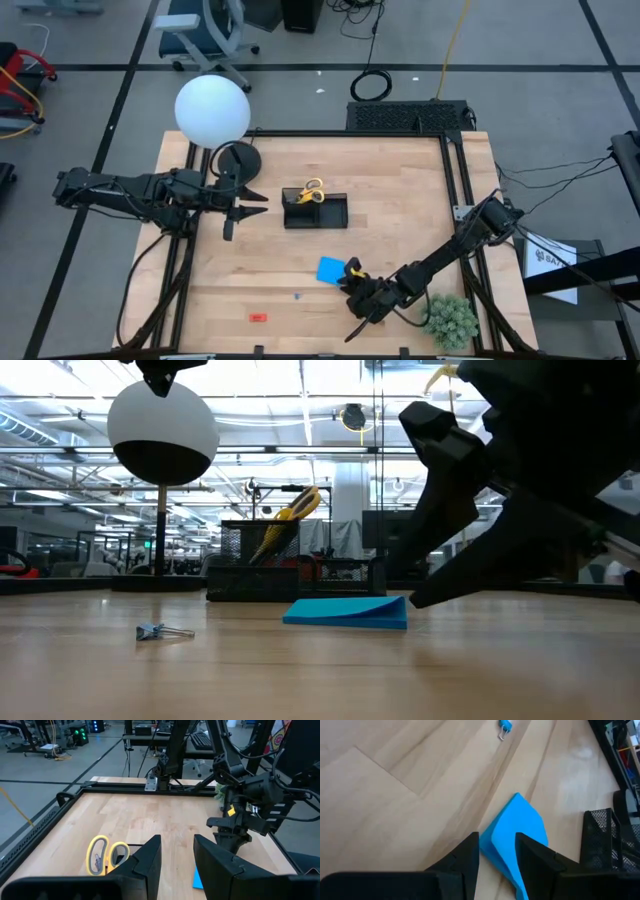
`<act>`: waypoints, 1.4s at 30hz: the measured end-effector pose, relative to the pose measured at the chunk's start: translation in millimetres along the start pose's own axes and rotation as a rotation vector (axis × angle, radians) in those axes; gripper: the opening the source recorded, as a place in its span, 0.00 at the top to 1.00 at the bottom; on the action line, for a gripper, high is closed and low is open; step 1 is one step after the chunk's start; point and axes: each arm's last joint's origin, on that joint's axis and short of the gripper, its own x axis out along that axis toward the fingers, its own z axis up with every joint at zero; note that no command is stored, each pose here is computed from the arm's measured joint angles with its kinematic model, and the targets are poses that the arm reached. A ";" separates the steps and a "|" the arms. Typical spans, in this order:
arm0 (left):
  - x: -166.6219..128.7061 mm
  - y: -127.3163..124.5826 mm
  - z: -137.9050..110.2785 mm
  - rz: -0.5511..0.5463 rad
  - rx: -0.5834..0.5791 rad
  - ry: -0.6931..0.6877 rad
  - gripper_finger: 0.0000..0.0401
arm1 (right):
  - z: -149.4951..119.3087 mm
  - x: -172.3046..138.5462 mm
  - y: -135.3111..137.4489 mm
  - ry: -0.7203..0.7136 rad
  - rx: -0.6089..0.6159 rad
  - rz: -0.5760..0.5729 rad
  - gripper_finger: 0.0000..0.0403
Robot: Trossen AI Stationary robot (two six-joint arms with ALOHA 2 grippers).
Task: Pick and place office supplies into organizer
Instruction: Put the blue sticky note into the black mesh desk organizer
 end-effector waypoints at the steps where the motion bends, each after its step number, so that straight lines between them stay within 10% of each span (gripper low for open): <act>1: 0.0 0.0 0.0 0.000 0.000 0.000 0.70 | -0.2 -0.1 0.1 0.003 0.001 -0.002 0.70; 42: -0.1 0.1 0.3 0.001 -0.002 -0.003 0.70 | -11.8 18.9 -2.7 0.072 -0.006 -0.054 0.82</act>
